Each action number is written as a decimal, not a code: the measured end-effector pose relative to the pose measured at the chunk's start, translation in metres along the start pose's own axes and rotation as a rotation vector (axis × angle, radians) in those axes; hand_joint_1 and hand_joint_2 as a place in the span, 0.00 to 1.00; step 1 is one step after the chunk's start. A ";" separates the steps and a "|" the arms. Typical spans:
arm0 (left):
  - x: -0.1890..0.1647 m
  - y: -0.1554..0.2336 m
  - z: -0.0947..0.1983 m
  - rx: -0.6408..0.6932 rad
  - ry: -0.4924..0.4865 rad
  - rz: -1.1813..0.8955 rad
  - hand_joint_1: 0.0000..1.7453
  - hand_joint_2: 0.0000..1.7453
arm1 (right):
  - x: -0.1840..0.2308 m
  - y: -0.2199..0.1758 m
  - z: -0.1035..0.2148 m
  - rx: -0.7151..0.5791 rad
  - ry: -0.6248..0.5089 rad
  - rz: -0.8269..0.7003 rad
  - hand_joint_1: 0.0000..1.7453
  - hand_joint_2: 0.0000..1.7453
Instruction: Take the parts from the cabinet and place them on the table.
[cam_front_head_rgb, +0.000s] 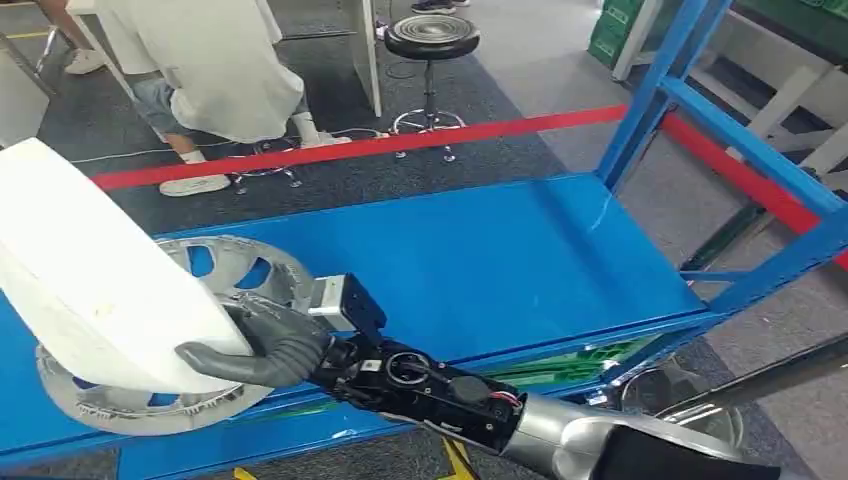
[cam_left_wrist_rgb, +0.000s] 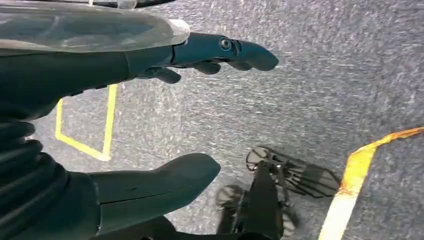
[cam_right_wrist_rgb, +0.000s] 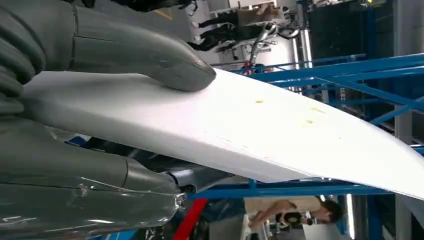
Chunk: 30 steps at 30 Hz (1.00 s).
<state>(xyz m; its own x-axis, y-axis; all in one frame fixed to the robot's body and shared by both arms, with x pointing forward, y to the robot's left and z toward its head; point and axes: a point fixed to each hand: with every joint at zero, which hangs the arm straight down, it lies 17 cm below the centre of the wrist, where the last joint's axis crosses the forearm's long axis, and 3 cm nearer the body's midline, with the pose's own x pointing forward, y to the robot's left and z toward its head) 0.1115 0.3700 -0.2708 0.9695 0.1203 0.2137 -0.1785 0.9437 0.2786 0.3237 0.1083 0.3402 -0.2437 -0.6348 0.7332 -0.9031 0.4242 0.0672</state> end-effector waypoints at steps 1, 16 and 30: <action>0.000 0.000 0.000 -0.002 -0.002 0.003 0.00 1.00 | -0.001 -0.001 0.002 -0.004 0.002 -0.002 1.00 1.00; 0.000 -0.006 0.001 -0.016 -0.008 0.002 0.00 1.00 | 0.002 -0.007 0.006 -0.012 -0.003 -0.002 1.00 1.00; -0.002 -0.007 0.002 -0.017 -0.007 -0.002 0.00 1.00 | 0.010 -0.013 0.005 -0.018 -0.024 0.007 1.00 1.00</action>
<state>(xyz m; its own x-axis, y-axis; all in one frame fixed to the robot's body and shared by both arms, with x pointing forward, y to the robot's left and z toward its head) 0.1104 0.3625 -0.2719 0.9686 0.1161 0.2198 -0.1735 0.9491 0.2629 0.3309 0.0931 0.3437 -0.2583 -0.6470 0.7174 -0.8949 0.4401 0.0746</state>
